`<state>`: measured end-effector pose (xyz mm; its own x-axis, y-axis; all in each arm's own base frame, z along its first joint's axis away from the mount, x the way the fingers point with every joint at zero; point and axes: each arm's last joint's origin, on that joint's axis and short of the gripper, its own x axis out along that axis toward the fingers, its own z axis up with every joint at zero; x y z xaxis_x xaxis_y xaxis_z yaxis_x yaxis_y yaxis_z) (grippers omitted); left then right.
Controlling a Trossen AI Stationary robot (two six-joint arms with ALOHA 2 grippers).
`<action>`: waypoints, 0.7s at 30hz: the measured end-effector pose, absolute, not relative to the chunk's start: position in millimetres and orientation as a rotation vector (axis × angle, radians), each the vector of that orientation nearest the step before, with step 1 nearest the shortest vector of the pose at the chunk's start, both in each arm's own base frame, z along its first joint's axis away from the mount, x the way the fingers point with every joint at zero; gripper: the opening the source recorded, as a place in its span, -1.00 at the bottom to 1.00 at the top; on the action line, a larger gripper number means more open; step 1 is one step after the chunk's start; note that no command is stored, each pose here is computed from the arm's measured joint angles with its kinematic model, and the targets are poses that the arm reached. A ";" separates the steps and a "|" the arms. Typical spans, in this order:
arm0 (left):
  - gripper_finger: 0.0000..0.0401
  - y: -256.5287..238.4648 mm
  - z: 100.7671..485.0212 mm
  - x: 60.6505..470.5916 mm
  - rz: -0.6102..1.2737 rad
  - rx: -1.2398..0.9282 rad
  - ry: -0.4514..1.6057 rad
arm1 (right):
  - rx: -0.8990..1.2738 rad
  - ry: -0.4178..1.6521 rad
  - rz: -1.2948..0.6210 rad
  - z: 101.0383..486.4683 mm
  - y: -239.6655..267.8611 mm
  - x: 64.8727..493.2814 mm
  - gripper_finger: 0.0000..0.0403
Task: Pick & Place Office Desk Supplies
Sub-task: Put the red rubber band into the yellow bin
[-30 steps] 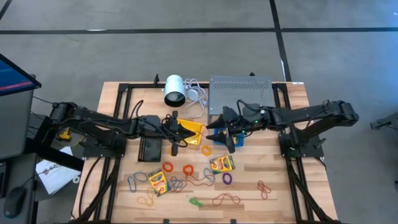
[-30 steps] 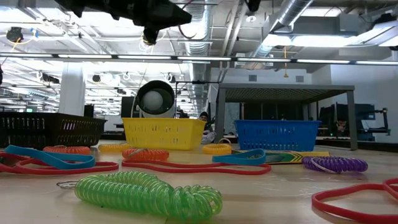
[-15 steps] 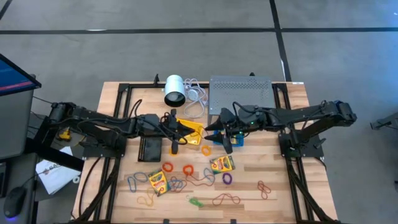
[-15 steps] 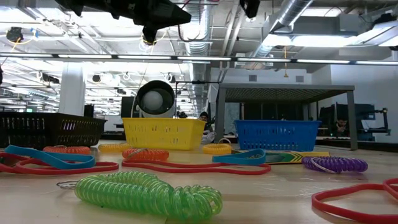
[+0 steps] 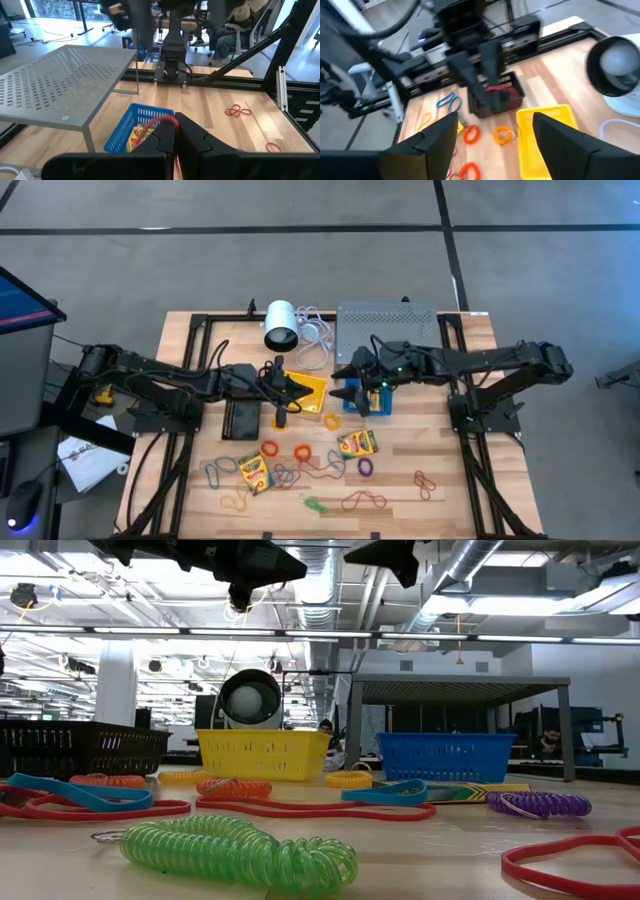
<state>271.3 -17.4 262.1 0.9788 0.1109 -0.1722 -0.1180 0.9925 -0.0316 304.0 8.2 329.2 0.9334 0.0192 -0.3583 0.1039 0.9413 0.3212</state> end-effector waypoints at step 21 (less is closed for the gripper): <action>-1.00 15.0 241.6 265.2 0.270 -0.074 0.385 | 0.334 0.531 -0.131 313.8 12.8 296.2 0.26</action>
